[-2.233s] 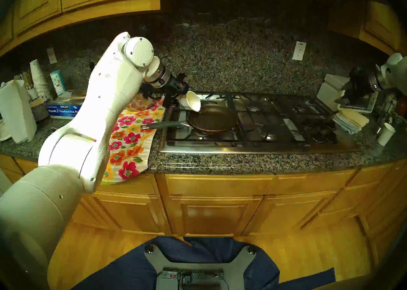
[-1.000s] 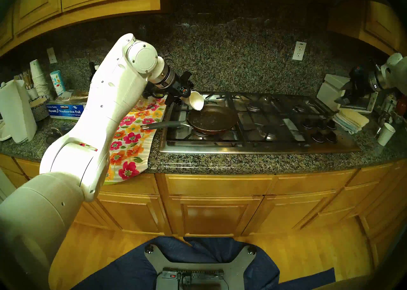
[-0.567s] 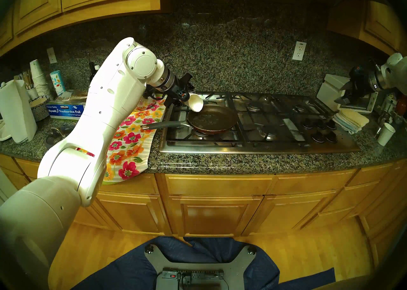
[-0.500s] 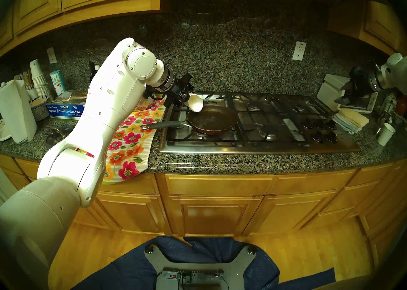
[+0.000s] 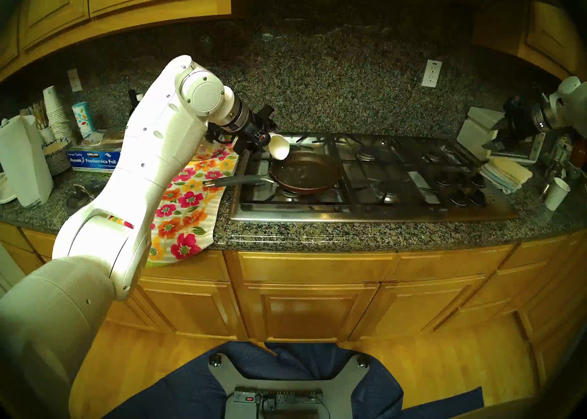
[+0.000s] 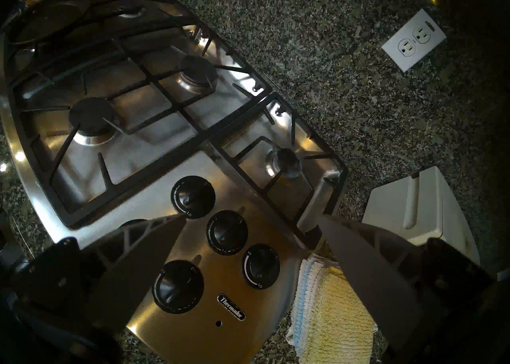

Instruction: Pick up the water cup, pour water into the pot, turn on the stove

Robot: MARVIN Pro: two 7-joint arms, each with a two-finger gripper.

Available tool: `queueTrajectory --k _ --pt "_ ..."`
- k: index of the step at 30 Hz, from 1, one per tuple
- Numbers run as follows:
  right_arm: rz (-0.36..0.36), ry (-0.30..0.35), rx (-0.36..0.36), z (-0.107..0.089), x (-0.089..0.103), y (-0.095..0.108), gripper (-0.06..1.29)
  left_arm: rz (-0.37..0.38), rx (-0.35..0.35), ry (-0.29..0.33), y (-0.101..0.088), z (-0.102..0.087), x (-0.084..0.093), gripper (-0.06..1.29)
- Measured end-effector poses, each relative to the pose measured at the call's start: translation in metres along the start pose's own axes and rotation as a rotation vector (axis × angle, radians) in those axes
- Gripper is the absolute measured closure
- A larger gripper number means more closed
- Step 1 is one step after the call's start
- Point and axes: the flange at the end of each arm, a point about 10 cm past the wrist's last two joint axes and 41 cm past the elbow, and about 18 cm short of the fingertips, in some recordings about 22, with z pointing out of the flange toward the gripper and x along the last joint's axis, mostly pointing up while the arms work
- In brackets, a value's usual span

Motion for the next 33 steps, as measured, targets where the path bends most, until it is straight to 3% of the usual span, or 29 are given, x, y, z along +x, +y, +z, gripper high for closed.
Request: queueTrajectory --k 9,15,22,33 --pt "0.000 0.000 0.000 0.000 0.000 0.000 -0.01 -0.028 0.023 -0.021 -0.001 -0.005 -0.010 0.53" --pt "0.000 0.000 0.000 0.000 0.000 0.000 -0.01 -0.103 0.078 -0.013 -0.006 -0.017 -0.017 0.53" --pt "0.000 0.000 0.000 0.000 0.000 0.000 -0.01 -0.250 0.146 0.010 -0.007 -0.034 -0.030 0.53" --pt "0.000 0.000 0.000 0.000 0.000 0.000 -0.01 -0.608 0.301 0.079 0.003 -0.070 -0.062 0.53"
